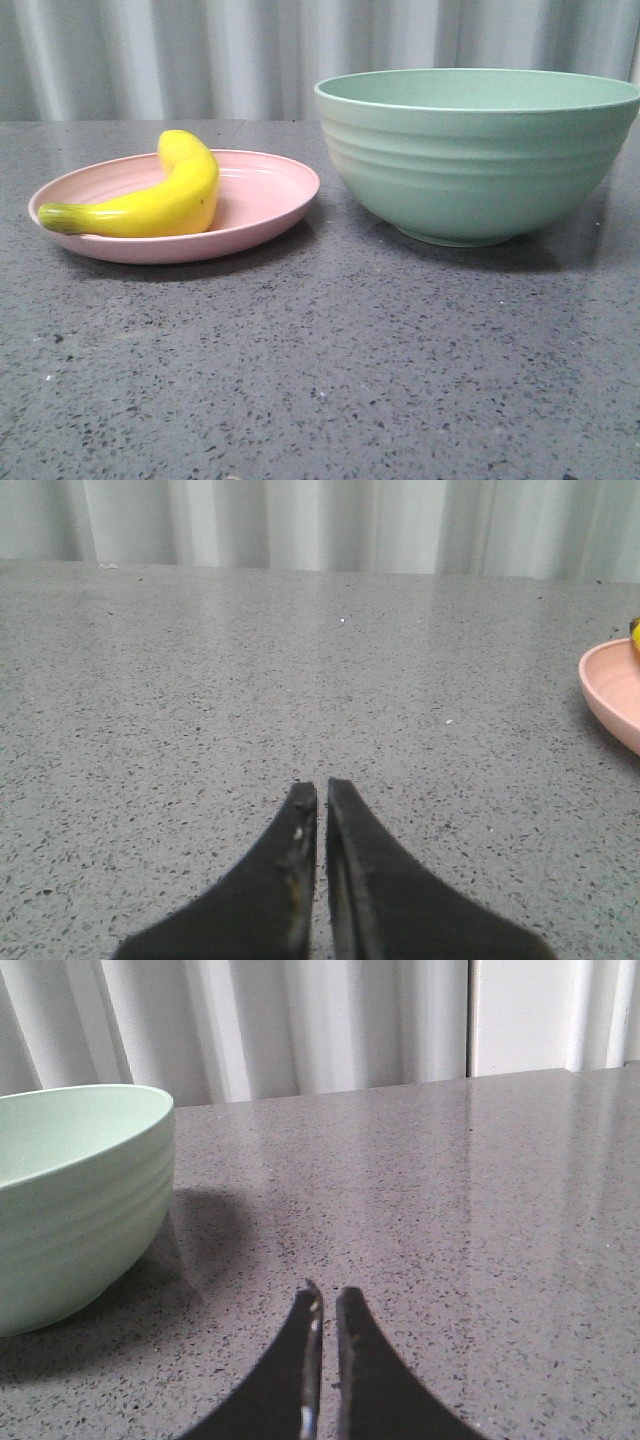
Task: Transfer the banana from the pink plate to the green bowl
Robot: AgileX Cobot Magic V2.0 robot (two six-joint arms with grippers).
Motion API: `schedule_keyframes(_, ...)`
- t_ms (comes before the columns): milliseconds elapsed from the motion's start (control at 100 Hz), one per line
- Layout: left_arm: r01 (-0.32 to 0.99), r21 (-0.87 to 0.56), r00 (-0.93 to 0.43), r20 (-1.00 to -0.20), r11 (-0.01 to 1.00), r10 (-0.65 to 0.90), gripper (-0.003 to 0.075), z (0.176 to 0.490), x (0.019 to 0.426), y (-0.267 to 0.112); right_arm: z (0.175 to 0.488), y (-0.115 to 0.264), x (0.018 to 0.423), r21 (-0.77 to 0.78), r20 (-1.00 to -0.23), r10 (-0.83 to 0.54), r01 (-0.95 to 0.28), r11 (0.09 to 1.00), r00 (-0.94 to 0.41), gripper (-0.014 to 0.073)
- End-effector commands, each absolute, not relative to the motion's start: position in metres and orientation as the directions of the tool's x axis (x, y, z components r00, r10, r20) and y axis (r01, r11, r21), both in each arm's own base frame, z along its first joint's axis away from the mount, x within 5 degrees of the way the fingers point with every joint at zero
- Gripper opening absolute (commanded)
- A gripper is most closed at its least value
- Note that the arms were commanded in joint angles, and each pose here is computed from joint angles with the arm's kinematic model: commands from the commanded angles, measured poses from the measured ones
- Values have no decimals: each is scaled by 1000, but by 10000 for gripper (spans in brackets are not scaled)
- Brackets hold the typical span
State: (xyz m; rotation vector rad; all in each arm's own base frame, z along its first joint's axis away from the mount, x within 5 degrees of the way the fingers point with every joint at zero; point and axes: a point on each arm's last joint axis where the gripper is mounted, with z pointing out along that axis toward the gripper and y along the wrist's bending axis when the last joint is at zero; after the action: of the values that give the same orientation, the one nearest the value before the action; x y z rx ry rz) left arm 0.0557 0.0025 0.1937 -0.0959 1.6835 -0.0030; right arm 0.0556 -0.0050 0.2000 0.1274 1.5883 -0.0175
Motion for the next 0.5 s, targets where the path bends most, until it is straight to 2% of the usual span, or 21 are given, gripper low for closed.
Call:
schedule_keyframes(0,-62,-69,-5,-998,996,-69,-20,200,54,3,200,-6,55,66,-997,61,97,993,57,-41)
schedule_keyframes(240,-62,-71,0,-997,996,-71,-20,201,54,3,199,-6,55,62,-997,58,98,993,44,-41)
schedule_keyframes(490,-63,-71,83,-994,995,-65,-20,208,54,4,200,-6,55,5,-999,0,102,995,48,-41)
